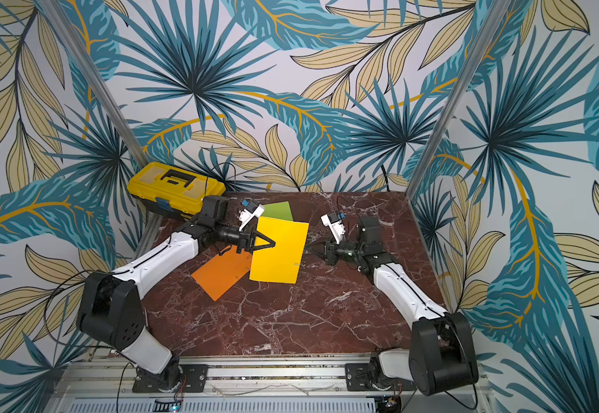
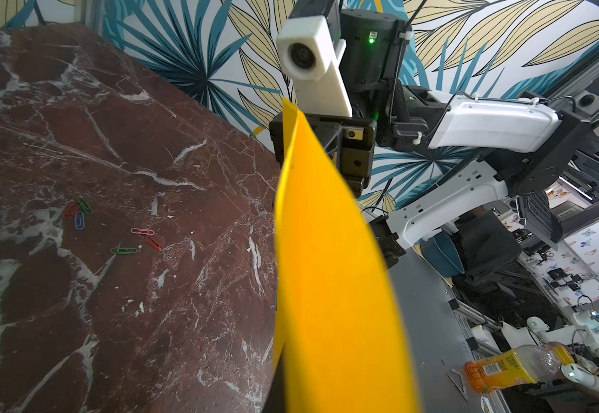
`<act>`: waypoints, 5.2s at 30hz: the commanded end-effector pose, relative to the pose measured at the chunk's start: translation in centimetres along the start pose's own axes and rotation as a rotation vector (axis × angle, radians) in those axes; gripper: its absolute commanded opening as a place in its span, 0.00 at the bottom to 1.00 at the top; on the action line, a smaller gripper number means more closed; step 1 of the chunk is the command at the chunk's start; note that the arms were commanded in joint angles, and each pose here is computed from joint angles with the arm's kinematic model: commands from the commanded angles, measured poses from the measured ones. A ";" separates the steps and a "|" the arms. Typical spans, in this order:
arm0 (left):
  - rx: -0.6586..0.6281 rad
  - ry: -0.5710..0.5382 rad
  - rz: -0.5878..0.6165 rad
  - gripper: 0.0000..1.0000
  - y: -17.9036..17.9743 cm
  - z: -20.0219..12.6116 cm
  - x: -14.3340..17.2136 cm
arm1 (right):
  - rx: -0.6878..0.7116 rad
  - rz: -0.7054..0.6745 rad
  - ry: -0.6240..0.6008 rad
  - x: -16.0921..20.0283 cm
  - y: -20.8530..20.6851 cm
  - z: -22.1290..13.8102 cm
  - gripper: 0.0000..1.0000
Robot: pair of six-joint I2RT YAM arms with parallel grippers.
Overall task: Unclip the paperclips from the documents
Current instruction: Remove the paper clip from the document, then place the paper clip at the center of the board, then adjust the document.
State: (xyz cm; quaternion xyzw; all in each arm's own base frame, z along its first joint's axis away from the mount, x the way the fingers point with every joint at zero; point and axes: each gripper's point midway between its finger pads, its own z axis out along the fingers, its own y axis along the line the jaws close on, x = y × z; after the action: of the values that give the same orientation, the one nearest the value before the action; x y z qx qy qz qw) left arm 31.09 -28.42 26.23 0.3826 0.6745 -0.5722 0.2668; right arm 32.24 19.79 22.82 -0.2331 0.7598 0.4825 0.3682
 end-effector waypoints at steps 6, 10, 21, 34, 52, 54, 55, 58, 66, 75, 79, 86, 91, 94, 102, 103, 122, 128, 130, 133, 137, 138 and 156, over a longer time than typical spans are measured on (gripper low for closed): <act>-0.046 -0.008 0.020 0.00 -0.4 -0.7 -0.3 | 0.150 0.117 0.041 2.5 -3.7 0.2 0.07; -0.068 -0.010 0.020 0.00 -0.4 -0.7 -0.4 | 0.248 0.204 0.081 4.4 -6.1 0.1 0.07; -0.129 -0.012 0.012 0.00 -0.3 -1.2 0.1 | 0.411 0.413 0.140 8.2 -12.4 0.9 0.07; -0.144 -0.015 0.026 0.00 -0.2 -1.2 -0.1 | 0.551 0.558 0.194 11.6 -17.0 1.5 0.07; -0.169 -0.017 0.030 0.00 0.3 -1.4 -0.4 | 0.642 0.594 0.247 13.3 -18.2 0.7 0.20; -0.168 -0.017 0.032 0.00 0.4 -1.3 -0.5 | 0.649 0.590 0.247 13.3 -18.2 0.5 0.21; -0.169 -0.017 0.031 0.00 0.4 -1.4 -0.5 | 0.654 0.589 0.246 13.2 -18.2 0.4 0.22; -0.169 -0.017 0.033 0.00 0.4 -1.3 -0.5 | 0.667 0.577 0.244 13.1 -18.0 0.1 0.24; -0.167 -0.016 0.031 0.00 0.4 -1.3 -0.5 | 0.645 0.520 0.221 11.8 -16.5 -0.5 0.26; -0.154 -0.016 0.027 0.00 0.4 -1.2 -0.6 | 0.354 0.272 0.012 6.8 -9.1 -0.3 0.34; -0.142 -0.019 0.032 0.00 0.1 -1.2 -0.8 | 0.165 0.145 -0.109 4.2 -4.2 -0.7 0.48; -0.086 -0.022 0.038 0.00 -1.1 -0.7 -1.1 | -0.025 -0.017 -0.158 1.9 2.1 -1.0 0.62; -0.040 -0.008 0.049 0.00 -2.2 0.3 -1.2 | -0.049 -0.055 -0.136 1.1 3.3 -0.4 0.65; -0.017 -0.004 0.063 0.00 -2.9 0.8 -1.6 | -0.057 -0.060 -0.120 1.1 3.2 0.2 0.66; 0.041 -0.004 0.088 0.00 -4.2 1.3 -2.6 | -0.093 -0.081 -0.136 0.2 3.8 1.0 0.66; 0.044 -0.003 0.086 0.00 -4.2 1.4 -2.6 | -0.104 -0.086 -0.140 0.0 4.1 1.0 0.65; 0.025 0.007 0.079 0.00 -3.0 1.7 -2.0 | -0.181 -0.084 -0.146 -1.0 6.0 1.2 0.02; 0.011 0.000 0.082 0.00 -3.0 1.3 -2.1 | -0.162 -0.086 -0.149 -1.3 5.8 1.3 0.00; 0.006 -0.003 0.078 0.09 -2.9 1.1 -2.1 | -0.147 -0.095 -0.151 -1.5 5.8 1.1 0.00; 0.005 -0.005 0.074 0.18 -2.9 1.0 -2.1 | -0.128 -0.114 -0.164 -2.1 6.0 0.7 0.00; 0.003 -0.004 0.066 0.22 -2.8 1.0 -2.0 | -0.105 -0.137 -0.179 -3.1 6.4 0.1 0.00; 0.004 -0.005 0.065 0.22 -2.8 1.0 -1.9 | -0.097 -0.144 -0.184 -3.3 6.5 -0.1 0.00; 0.002 -0.022 0.039 0.21 -1.8 0.8 -2.1 | -0.074 -0.166 -0.216 -5.1 6.6 -0.8 0.00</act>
State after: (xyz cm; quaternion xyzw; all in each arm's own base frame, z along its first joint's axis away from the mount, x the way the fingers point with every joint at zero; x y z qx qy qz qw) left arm 30.45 -29.86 28.94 0.3893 0.6678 -0.5682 0.2823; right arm 30.24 22.06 29.78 -0.2515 0.6822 0.5070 0.4629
